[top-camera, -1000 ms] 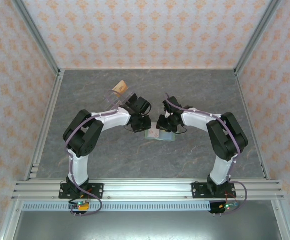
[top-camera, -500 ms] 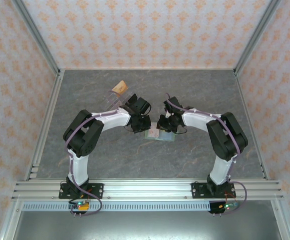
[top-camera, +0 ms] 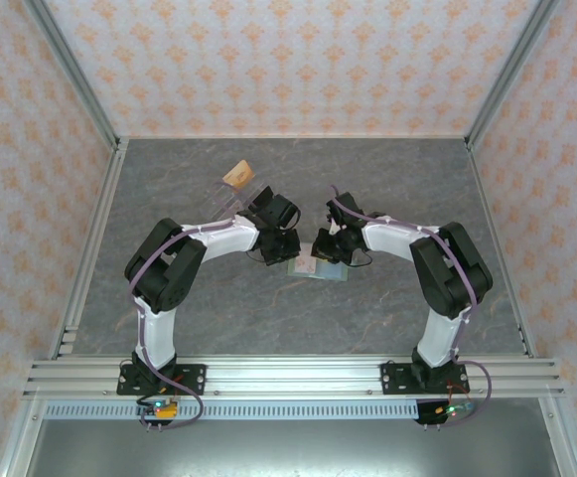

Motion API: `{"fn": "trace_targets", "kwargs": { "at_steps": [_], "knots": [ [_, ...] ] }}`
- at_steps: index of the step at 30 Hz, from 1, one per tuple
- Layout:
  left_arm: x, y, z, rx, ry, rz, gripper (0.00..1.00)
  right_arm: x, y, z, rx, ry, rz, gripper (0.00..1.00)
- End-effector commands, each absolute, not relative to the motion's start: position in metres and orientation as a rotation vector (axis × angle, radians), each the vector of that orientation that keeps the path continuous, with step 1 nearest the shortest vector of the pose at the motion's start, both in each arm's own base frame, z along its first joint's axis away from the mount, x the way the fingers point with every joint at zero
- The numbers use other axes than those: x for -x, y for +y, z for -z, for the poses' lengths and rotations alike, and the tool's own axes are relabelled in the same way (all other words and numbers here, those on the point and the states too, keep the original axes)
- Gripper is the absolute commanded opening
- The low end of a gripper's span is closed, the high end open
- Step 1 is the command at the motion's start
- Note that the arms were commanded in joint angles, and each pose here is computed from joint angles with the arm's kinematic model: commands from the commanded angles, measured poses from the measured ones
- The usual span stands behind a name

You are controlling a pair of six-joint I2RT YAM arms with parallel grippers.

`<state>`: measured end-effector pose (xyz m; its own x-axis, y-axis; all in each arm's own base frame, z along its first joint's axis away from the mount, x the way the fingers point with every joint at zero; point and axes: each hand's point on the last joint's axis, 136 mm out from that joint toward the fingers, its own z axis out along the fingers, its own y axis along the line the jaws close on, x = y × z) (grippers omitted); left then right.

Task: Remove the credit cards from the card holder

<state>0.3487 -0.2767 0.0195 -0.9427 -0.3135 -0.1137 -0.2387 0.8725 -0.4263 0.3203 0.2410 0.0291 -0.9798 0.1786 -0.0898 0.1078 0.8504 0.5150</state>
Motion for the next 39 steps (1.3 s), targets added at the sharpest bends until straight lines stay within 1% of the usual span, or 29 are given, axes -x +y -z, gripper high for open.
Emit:
{"fn": "trace_targets", "kwargs": {
  "at_steps": [1,6,10,15,20,22,29,35,39],
  "knots": [
    [-0.333,-0.260,0.012,0.468,2.927,0.479,0.06,-0.319,0.238,-0.023,-0.247,2.909,-0.780,0.16],
    [-0.332,-0.259,0.015,0.477,2.932,0.478,0.05,-0.319,0.236,-0.020,-0.254,2.921,-0.757,0.18],
    [-0.330,-0.261,0.018,0.483,2.937,0.497,0.05,-0.316,0.252,-0.029,-0.202,2.899,-0.910,0.20],
    [-0.329,-0.262,0.019,0.484,2.940,0.509,0.06,-0.317,0.257,-0.040,-0.171,2.856,-0.967,0.20],
    [-0.329,-0.262,0.018,0.484,2.938,0.507,0.05,-0.321,0.255,-0.046,-0.189,2.812,-1.007,0.16],
    [-0.329,-0.261,0.019,0.487,2.936,0.505,0.05,-0.322,0.255,-0.048,-0.198,2.800,-1.026,0.14],
    [-0.330,-0.259,0.017,0.478,2.935,0.483,0.06,-0.322,0.248,-0.050,-0.199,2.799,-0.976,0.05],
    [-0.332,-0.256,0.012,0.466,2.927,0.460,0.13,-0.321,0.234,-0.051,-0.214,2.804,-0.869,0.00],
    [-0.333,-0.259,0.011,0.454,2.928,0.477,0.14,-0.318,0.225,-0.048,-0.237,2.824,-0.849,0.00]
  ]
}}
